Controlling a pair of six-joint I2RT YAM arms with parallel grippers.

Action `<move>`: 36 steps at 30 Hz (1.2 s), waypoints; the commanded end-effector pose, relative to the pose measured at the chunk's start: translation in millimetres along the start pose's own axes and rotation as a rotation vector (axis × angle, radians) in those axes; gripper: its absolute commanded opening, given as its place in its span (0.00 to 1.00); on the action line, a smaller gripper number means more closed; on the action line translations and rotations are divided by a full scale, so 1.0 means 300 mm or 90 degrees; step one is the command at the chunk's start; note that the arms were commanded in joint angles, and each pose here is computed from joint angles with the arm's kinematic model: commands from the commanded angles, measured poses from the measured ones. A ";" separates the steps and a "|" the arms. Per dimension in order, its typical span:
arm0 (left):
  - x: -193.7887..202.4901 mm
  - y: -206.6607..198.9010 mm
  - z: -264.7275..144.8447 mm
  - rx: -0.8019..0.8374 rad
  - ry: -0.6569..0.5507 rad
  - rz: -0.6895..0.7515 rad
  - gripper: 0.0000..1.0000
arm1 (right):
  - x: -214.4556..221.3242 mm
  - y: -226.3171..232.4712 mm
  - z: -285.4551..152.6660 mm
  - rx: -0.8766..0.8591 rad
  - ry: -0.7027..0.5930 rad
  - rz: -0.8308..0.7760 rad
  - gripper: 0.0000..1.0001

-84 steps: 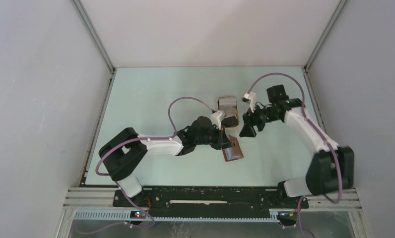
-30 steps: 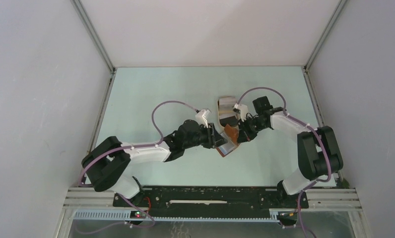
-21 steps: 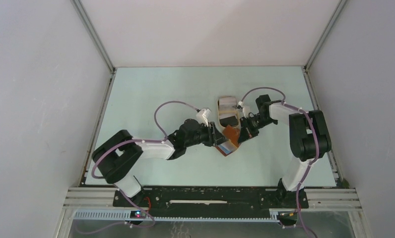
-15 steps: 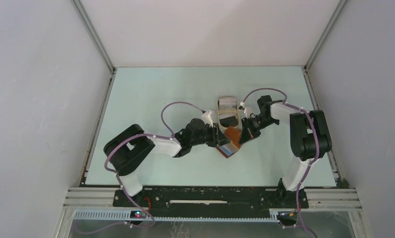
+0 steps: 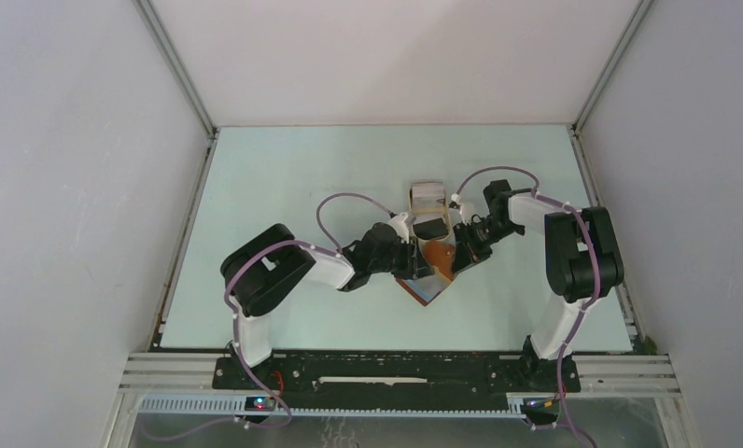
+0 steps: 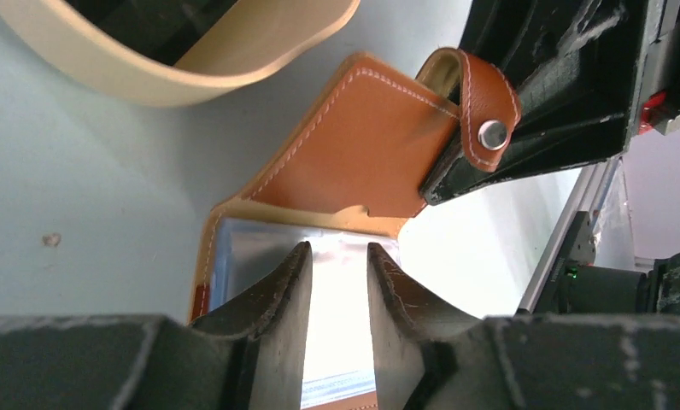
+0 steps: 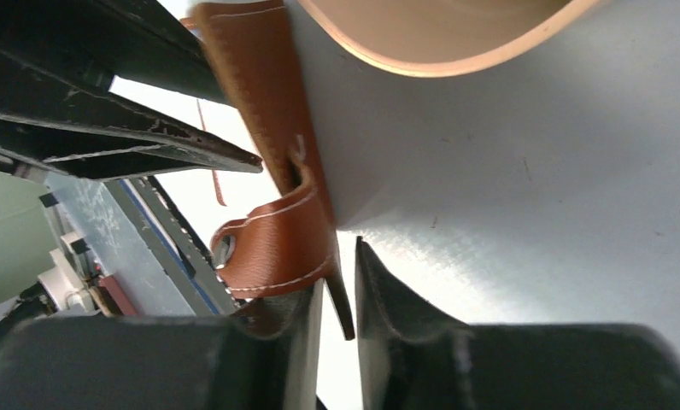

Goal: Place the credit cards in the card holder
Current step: Open the card holder at the center of the board.

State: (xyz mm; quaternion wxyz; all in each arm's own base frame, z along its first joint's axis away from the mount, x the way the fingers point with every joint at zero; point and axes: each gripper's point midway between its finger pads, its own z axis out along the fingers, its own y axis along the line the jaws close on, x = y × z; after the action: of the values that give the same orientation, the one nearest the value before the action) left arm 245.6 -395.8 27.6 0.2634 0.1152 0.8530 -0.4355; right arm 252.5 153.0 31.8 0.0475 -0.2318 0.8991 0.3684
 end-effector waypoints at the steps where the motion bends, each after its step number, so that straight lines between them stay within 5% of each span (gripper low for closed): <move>1: 0.047 0.079 0.023 -0.057 0.033 0.036 0.36 | -0.042 -0.012 -0.048 0.052 -0.023 -0.035 0.31; 6: 0.067 0.108 0.007 -0.096 0.050 0.057 0.39 | -0.086 -0.022 -0.120 0.126 -0.069 -0.087 0.43; 15: 0.032 0.090 -0.015 -0.133 0.065 0.095 0.45 | -0.135 0.115 -0.226 0.114 -0.161 -0.230 0.43; 19: 0.016 0.074 -0.011 -0.135 0.068 0.100 0.47 | -0.096 0.324 -0.251 -0.025 -0.211 -0.372 0.36; 22: 0.010 0.065 -0.004 -0.131 0.072 0.099 0.48 | -0.030 0.409 -0.210 -0.096 -0.182 -0.442 0.17; 26: 0.006 0.056 0.005 -0.125 0.073 0.095 0.48 | -0.043 0.322 -0.132 -0.039 -0.125 -0.397 0.00; 36: 0.019 0.040 0.010 -0.095 0.076 0.100 0.48 | -0.080 0.083 -0.031 0.110 -0.063 -0.236 0.00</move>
State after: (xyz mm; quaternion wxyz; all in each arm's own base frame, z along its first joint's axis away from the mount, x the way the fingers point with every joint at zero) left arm 248.6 -403.4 30.4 0.2646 0.1753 0.8729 -0.3706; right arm 237.3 181.5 75.2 0.1656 -0.4078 0.8287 0.3456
